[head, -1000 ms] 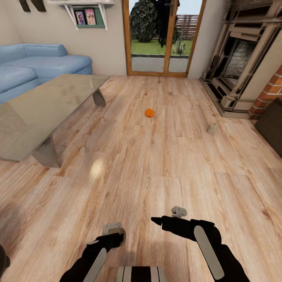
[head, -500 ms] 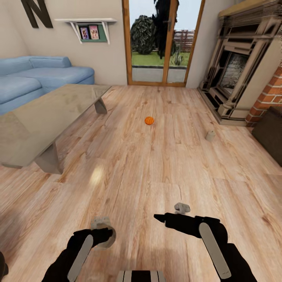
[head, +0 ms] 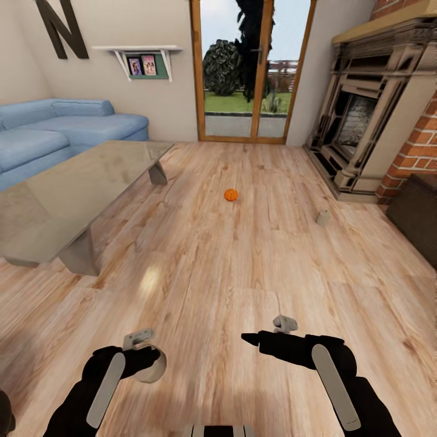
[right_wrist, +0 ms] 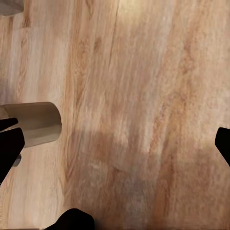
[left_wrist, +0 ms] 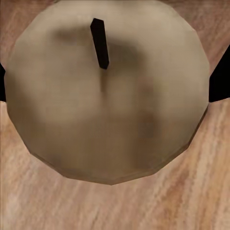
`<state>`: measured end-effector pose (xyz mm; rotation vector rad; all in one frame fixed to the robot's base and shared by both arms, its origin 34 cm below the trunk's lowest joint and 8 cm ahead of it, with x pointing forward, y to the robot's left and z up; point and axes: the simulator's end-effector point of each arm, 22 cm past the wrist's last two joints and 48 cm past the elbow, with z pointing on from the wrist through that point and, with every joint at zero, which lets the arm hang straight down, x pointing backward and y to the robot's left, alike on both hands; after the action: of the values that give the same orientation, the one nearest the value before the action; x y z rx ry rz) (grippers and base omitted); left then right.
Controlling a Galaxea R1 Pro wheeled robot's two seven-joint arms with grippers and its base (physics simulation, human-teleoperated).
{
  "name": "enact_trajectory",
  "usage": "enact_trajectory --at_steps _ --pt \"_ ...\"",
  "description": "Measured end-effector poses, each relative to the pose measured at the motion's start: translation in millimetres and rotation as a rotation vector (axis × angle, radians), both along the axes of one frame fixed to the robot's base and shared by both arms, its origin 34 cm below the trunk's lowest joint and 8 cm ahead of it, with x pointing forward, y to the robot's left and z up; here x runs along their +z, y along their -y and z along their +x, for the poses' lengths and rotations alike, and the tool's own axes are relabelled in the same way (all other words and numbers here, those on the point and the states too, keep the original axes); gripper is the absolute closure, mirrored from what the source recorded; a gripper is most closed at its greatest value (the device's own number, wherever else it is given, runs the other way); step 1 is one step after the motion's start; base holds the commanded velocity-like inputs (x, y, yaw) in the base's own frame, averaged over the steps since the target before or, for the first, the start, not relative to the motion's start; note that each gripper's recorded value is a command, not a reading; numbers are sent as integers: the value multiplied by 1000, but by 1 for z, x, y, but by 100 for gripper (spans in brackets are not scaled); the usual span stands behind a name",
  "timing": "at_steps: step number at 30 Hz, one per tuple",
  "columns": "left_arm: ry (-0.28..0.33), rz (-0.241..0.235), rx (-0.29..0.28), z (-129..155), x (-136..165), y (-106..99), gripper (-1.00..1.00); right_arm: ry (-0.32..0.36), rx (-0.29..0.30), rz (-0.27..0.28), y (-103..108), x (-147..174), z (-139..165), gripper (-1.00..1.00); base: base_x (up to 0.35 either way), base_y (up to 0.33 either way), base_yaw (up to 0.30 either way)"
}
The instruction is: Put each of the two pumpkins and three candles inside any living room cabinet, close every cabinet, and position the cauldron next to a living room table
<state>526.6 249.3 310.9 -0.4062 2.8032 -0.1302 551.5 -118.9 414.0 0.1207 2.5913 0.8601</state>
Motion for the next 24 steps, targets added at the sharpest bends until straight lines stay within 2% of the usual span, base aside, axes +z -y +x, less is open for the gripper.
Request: enact_trajectory --at_steps 5,12,17,24 --pt "-1 -6 -3 3 11 4 100 0 0 1 0 11 3 -100 -164 0 0" --pt "-2 -6 -3 7 27 5 100 -2 -2 -4 1 26 7 -100 -11 0 0" --pt "-2 -9 -2 9 38 5 100 -6 -19 -36 8 31 11 -100 0 0 0" --pt "-5 -10 -2 13 54 5 100 -6 -23 -39 9 46 15 -100 0 0 0"
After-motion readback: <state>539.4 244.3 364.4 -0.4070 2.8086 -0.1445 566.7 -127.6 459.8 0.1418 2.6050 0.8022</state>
